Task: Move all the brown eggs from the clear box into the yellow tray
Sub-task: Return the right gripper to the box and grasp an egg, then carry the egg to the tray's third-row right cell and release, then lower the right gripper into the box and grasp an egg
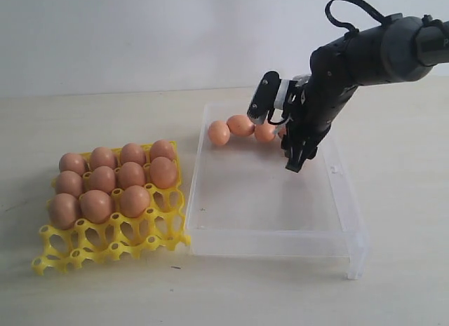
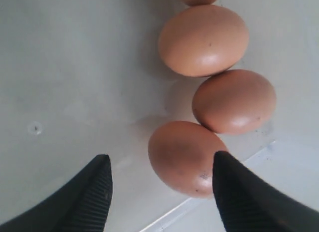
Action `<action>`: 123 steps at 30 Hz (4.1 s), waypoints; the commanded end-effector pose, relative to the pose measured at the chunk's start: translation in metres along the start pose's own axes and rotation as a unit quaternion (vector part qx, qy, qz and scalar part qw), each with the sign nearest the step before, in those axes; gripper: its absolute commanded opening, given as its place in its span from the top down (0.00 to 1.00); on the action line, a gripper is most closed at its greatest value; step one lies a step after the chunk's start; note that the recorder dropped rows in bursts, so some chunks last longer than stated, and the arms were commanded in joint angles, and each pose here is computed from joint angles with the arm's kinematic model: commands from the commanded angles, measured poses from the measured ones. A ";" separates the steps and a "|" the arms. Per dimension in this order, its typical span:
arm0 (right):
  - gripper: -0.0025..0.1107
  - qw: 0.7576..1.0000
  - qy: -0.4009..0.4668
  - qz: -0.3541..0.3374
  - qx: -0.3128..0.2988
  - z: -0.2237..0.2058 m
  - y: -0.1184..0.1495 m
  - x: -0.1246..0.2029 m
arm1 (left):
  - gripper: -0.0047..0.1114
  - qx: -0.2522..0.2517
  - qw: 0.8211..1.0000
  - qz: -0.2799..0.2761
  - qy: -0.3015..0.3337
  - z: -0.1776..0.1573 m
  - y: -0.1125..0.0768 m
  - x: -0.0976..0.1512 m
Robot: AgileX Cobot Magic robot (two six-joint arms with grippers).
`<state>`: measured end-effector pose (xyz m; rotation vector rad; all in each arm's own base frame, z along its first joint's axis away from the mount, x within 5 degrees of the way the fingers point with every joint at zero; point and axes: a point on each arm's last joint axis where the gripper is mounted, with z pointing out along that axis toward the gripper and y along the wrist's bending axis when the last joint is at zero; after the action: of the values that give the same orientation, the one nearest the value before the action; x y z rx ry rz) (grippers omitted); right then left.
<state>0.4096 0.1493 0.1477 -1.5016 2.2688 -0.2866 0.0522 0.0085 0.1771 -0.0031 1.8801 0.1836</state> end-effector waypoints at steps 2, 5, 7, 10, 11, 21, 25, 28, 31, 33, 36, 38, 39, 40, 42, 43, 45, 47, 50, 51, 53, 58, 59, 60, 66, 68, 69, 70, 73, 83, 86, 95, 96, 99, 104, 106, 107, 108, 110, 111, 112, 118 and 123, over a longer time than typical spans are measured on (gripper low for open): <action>0.47 1.000 -0.004 0.005 0.011 0.006 -0.010 0.001 | 0.96 0.002 1.000 -0.001 -0.009 -0.001 0.000 -0.002; 0.47 1.000 -0.003 0.007 0.012 0.011 -0.013 0.002 | 0.96 0.002 1.000 -0.001 -0.009 -0.001 0.000 -0.002; 0.47 1.000 -0.002 0.011 0.013 0.015 -0.017 0.003 | 0.96 0.002 1.000 -0.001 -0.009 -0.001 0.000 -0.002; 0.47 1.000 -0.003 0.022 0.010 0.022 -0.020 0.002 | 0.96 0.002 1.000 -0.001 -0.009 -0.001 0.000 -0.002; 0.47 1.000 -0.004 0.029 0.007 0.025 -0.021 0.002 | 0.96 0.002 1.000 -0.001 -0.009 -0.001 0.000 -0.002; 0.62 0.997 -0.024 0.079 -0.004 0.042 -0.024 -0.004 | 0.96 0.002 1.000 -0.001 -0.009 -0.001 0.000 -0.002; 0.96 0.992 -0.024 0.121 -0.005 0.041 -0.024 -0.004 | 0.96 0.002 1.000 -0.001 -0.009 -0.001 0.000 -0.002; 0.98 0.987 -0.026 0.160 -0.004 0.034 -0.026 -0.005 | 0.96 0.002 1.000 -0.001 -0.009 -0.001 0.000 -0.002; 0.98 0.981 -0.027 0.191 -0.009 0.021 -0.028 -0.007 | 0.96 0.002 1.000 -0.001 -0.009 -0.001 0.000 -0.002; 0.98 0.974 -0.037 0.221 -0.016 0.009 -0.029 -0.012 | 0.96 0.002 1.000 -0.001 -0.009 -0.001 0.000 -0.002; 0.98 0.961 -0.052 0.270 -0.032 -0.016 -0.028 -0.020 | 0.96 0.002 1.000 -0.001 -0.009 -0.001 0.000 -0.002; 0.98 0.956 -0.078 0.279 -0.044 -0.041 -0.019 -0.032 | 0.96 0.002 1.000 -0.001 -0.009 -0.001 0.000 -0.002; 0.98 0.952 -0.097 0.286 -0.050 -0.050 -0.014 -0.037 | 0.96 0.002 1.000 -0.001 -0.009 -0.001 0.000 -0.002; 0.98 0.944 -0.138 0.294 -0.053 -0.065 -0.002 -0.049 | 0.96 0.002 1.000 -0.001 -0.009 -0.001 0.000 -0.002; 0.98 0.932 -0.205 0.297 -0.046 -0.082 0.022 -0.065 | 0.96 0.002 1.000 -0.001 -0.009 -0.001 0.000 -0.002; 0.98 0.928 -0.227 0.294 -0.042 -0.088 0.032 -0.070 | 0.96 0.002 1.000 -0.001 -0.009 -0.001 0.000 -0.002; 0.98 0.920 -0.285 0.266 -0.030 -0.096 0.070 -0.086 | 0.96 0.002 1.000 -0.001 -0.009 -0.001 0.000 -0.002; 0.98 0.911 -0.313 0.265 -0.038 -0.094 0.100 -0.093 | 0.96 0.002 1.000 -0.001 -0.009 -0.001 0.000 -0.002; 0.98 0.892 -0.353 0.277 -0.050 -0.086 0.128 -0.096 | 0.96 0.002 1.000 -0.001 -0.009 -0.001 0.000 -0.002; 0.98 0.881 -0.370 0.288 -0.063 -0.083 0.133 -0.096 | 0.96 0.002 1.000 -0.001 -0.009 -0.001 0.000 -0.002; 0.98 0.856 -0.402 0.303 -0.117 -0.076 0.144 -0.099 | 0.96 0.002 1.000 -0.001 -0.009 -0.001 0.000 -0.002; 0.98 0.833 -0.400 0.341 -0.171 -0.054 0.151 -0.098 | 0.96 0.002 1.000 -0.001 -0.009 -0.001 0.000 -0.002; 0.98 0.834 -0.397 0.343 -0.172 -0.050 0.152 -0.098 | 0.96 0.002 1.000 -0.001 -0.009 -0.001 0.000 -0.002; 0.98 0.836 -0.392 0.344 -0.173 -0.045 0.153 -0.097 | 0.96 0.002 1.000 -0.001 -0.009 -0.001 0.000 -0.002; 0.98 0.834 -0.368 0.369 -0.182 -0.027 0.156 -0.092 | 0.96 0.002 1.000 -0.001 -0.009 -0.001 0.000 -0.002; 0.98 0.836 -0.363 0.370 -0.181 -0.024 0.157 -0.090 | 0.96 0.002 1.000 -0.001 -0.009 -0.001 0.000 -0.002; 0.98 0.836 -0.360 0.373 -0.181 -0.021 0.157 -0.089 | 0.96 0.002 1.000 -0.001 -0.009 -0.001 0.000 -0.002; 0.98 0.836 -0.360 0.374 -0.181 -0.020 0.156 -0.089 | 0.96 0.002 1.000 -0.001 -0.009 -0.001 0.000 -0.002; 0.98 0.834 -0.352 0.386 -0.179 -0.013 0.154 -0.086 | 0.96 0.002 1.000 -0.001 -0.009 -0.001 0.000 -0.002; 0.82 0.827 -0.360 0.391 -0.182 -0.011 0.154 -0.086 | 0.96 0.002 1.000 -0.001 -0.009 -0.001 0.000 -0.002; 0.61 0.826 -0.359 0.394 -0.184 -0.011 0.154 -0.086 | 0.96 0.002 1.000 -0.001 -0.009 -0.001 0.000 -0.002; 0.38 0.828 -0.349 0.396 -0.186 -0.018 0.152 -0.086 | 0.96 0.002 1.000 -0.001 -0.009 -0.001 0.000 -0.002; 0.38 0.831 -0.348 0.393 -0.181 -0.023 0.149 -0.086 | 0.96 0.002 1.000 -0.001 -0.009 -0.001 0.000 -0.002; 0.38 0.853 -0.311 0.401 -0.120 -0.063 0.121 -0.075 | 0.96 0.002 1.000 -0.001 -0.009 -0.001 0.000 -0.002; 0.38 0.884 -0.193 0.426 -0.002 -0.097 0.056 -0.030 | 0.96 0.002 1.000 -0.001 -0.009 -0.001 0.000 -0.002; 0.38 0.906 -0.135 0.400 0.022 -0.092 0.024 -0.017 | 0.96 0.002 1.000 -0.001 -0.009 -0.001 0.000 -0.002; 0.39 0.915 -0.118 0.385 0.019 -0.090 0.018 -0.016 | 0.96 0.002 1.000 -0.001 -0.009 -0.001 0.000 -0.002; 0.39 0.922 -0.098 0.375 0.001 -0.082 0.008 -0.017 | 0.96 0.002 1.000 -0.001 -0.009 -0.001 0.000 -0.002; 0.39 0.913 -0.090 0.398 -0.027 -0.066 -0.006 -0.023 | 0.96 0.002 1.000 -0.001 -0.009 -0.001 0.000 -0.002; 0.39 0.910 -0.089 0.403 -0.034 -0.059 -0.010 -0.027 | 0.96 0.002 1.000 -0.001 -0.009 -0.001 0.000 -0.002; 0.39 0.910 -0.088 0.402 -0.045 -0.051 -0.016 -0.032 | 0.96 0.002 1.000 -0.001 -0.009 -0.001 0.000 -0.002; 0.39 0.911 -0.075 0.398 -0.081 -0.017 -0.018 -0.045 | 0.96 0.002 1.000 -0.001 -0.009 -0.001 0.000 -0.002; 0.39 0.912 -0.071 0.396 -0.081 0.004 -0.020 -0.050 | 0.96 0.002 1.000 -0.001 -0.009 -0.001 0.000 -0.002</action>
<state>0.4383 0.1875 0.1678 -0.5188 2.6024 0.2501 0.0522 0.0085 0.1771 -0.0031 1.8801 0.1836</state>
